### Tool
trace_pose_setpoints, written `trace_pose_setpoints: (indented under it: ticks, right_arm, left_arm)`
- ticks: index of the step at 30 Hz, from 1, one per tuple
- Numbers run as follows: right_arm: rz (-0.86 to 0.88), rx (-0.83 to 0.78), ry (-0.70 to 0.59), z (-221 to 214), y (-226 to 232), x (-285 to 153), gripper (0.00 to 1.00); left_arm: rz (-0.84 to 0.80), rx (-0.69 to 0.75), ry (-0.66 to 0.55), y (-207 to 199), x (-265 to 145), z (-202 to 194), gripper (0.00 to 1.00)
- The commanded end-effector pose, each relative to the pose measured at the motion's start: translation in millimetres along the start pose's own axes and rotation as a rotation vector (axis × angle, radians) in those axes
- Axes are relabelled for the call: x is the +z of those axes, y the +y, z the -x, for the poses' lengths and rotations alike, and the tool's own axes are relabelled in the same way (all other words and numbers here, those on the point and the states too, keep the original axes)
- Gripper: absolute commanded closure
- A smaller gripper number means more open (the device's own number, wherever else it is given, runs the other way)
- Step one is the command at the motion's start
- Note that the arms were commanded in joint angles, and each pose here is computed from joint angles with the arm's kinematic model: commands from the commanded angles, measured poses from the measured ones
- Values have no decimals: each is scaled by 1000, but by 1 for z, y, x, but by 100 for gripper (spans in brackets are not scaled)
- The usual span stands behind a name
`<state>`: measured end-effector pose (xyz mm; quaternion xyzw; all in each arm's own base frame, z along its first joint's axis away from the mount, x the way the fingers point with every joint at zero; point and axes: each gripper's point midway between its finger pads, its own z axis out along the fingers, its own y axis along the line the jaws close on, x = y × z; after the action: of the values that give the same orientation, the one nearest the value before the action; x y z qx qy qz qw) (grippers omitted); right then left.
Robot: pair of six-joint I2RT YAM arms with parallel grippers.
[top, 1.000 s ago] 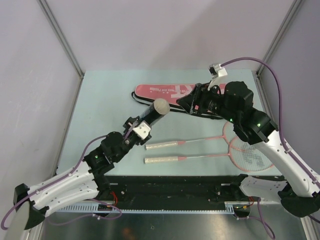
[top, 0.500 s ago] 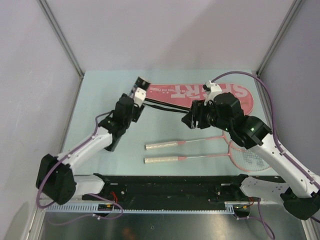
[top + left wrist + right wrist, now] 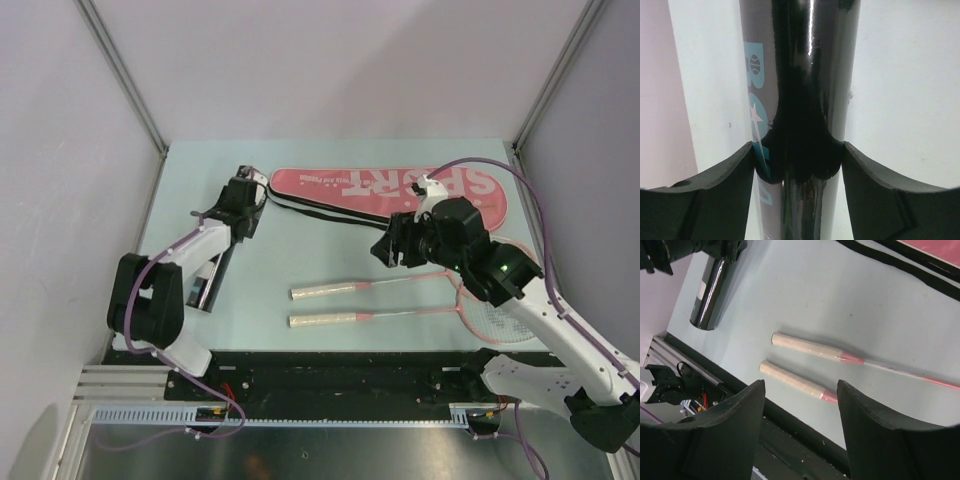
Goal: Pack up the badminton gear
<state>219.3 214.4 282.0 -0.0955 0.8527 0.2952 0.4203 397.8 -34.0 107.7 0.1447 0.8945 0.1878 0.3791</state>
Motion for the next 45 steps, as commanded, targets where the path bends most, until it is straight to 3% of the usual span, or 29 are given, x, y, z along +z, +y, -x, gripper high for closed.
trace_pose_setpoints:
  ticks: [1, 10, 14, 19, 22, 27, 38, 45]
  right_arm:
    - [87, -38, -33, 12, 15, 8, 36]
    - [63, -56, 3, 12, -6, 13, 36]
    - [86, -42, 4, 17, -4, 25, 35]
    - [126, -28, 50, 11, -2, 44, 36]
    - [132, -26, 85, 6, -6, 51, 36]
    - [149, -19, 135, -4, -8, 56, 36]
    - [171, 6, 188, -13, -9, 69, 36]
    - [152, 22, 193, -12, -18, 77, 36]
  left_arm:
    - [84, -23, -10, 27, 9, 17, 99]
    - [93, -34, 77, 66, 35, 12, 97]
    - [92, -75, 147, 80, 57, -3, 96]
    - [139, 7, 291, 88, 89, -35, 98]
    - [144, -2, 317, 95, 99, -43, 98]
    - [142, 29, 267, 105, 113, -16, 97]
    - [115, -7, 230, 125, 169, 32, 85]
    - [112, 23, 263, 121, 201, 33, 78]
